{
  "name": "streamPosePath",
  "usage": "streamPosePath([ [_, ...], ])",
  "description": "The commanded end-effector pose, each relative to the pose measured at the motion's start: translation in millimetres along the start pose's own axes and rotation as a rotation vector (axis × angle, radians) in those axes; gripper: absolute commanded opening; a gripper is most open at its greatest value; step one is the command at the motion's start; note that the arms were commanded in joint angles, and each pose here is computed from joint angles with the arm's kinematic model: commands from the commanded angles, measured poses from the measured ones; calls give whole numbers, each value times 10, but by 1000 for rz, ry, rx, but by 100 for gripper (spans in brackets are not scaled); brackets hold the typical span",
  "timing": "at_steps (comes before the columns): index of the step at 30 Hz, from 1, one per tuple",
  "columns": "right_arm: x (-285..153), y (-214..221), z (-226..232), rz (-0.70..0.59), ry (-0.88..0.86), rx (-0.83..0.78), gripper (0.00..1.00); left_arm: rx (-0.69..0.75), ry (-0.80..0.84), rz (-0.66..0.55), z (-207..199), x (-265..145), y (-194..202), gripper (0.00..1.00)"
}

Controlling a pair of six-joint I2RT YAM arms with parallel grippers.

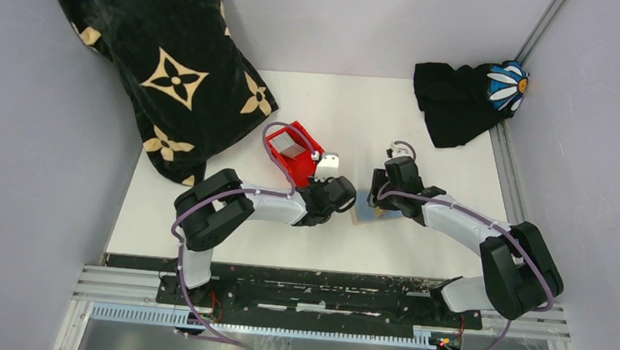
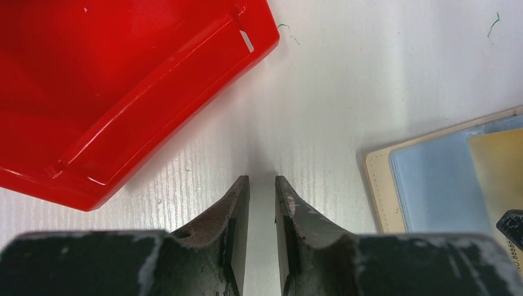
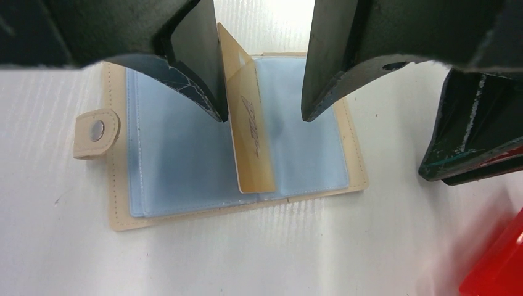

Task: Put the credit cards into the card holder
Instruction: Insert the credit card into the card holder.

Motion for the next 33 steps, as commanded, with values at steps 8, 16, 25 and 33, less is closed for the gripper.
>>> streamPosePath([
  [8, -106, -188, 39, -69, -2, -3, 48, 166, 2, 287, 211, 32, 814, 28],
  [16, -209, -184, -19, -87, 2, 8, 44, 169, 5, 286, 200, 33, 807, 28],
  [25, -152, -120, -96, -46, -17, 56, 31, 172, 9, 287, 194, 31, 801, 28],
  [33, -106, -79, -154, -29, -57, 126, 16, 173, 9, 292, 197, 37, 825, 28],
])
Point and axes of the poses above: each gripper's point midway between its finger pads, its own x axis out along the fingers, its own z axis along the line the jaws close on, y = z × x, the point moved 4 cm from there along -x, back along the fingers, and after that the axes turned 9 degrees about x, right-handed, at the moved point
